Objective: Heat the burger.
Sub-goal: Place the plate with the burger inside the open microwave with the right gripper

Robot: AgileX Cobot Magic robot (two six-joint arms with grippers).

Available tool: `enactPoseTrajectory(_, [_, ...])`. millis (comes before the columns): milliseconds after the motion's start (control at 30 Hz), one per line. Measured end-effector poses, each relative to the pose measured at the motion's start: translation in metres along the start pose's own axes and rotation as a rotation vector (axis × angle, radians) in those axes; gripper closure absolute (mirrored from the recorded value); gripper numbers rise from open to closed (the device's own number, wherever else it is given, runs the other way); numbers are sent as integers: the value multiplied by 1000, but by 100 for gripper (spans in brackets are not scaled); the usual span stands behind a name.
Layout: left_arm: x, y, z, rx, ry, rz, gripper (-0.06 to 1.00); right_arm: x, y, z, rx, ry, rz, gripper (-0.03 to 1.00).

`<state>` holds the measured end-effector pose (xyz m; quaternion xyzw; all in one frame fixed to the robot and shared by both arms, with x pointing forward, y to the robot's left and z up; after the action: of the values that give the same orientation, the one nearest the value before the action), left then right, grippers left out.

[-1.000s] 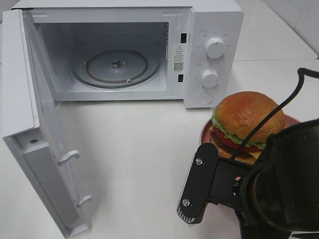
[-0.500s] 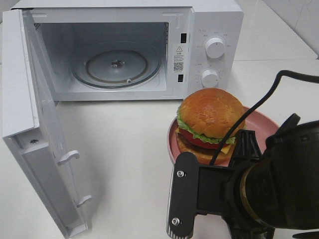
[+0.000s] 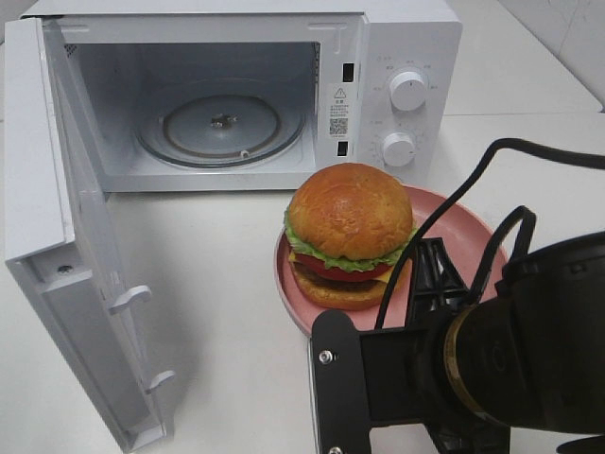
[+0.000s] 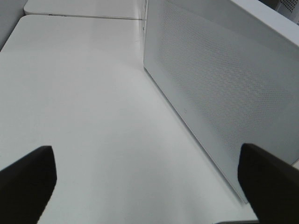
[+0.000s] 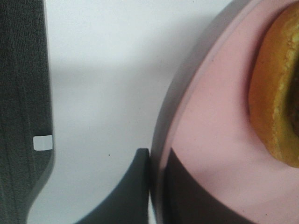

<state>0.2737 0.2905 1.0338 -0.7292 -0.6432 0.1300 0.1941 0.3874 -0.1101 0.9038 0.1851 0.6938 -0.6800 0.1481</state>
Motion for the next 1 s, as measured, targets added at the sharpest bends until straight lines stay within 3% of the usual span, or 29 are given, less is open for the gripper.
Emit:
enactPoseTrajectory(633, [0,0,0,0,0,0,-3,-27,13,0,-102,-281,16,93])
enactPoseTrajectory(867, [0,0,0,0,0,0,-3,-35,18,10,-110,-412,-49,92])
enactPoseTrajectory(1000, [0,0,0,0,0,0,-3,-46,16,8,-132,-455,-43,92])
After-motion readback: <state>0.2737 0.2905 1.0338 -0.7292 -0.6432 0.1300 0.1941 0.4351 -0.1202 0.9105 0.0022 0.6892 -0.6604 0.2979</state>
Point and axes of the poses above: a point on each arm's last joint axis where the gripper is mounted, y pointing out along that axis toward the gripper, x along the wrist's bending axis when the last joint is at zero, z = x × y, the point moved 5 cm from there along y, pointing out along that axis toward the gripper, and after that the axes turned 8 degrees about y, right-handed, at the moved point
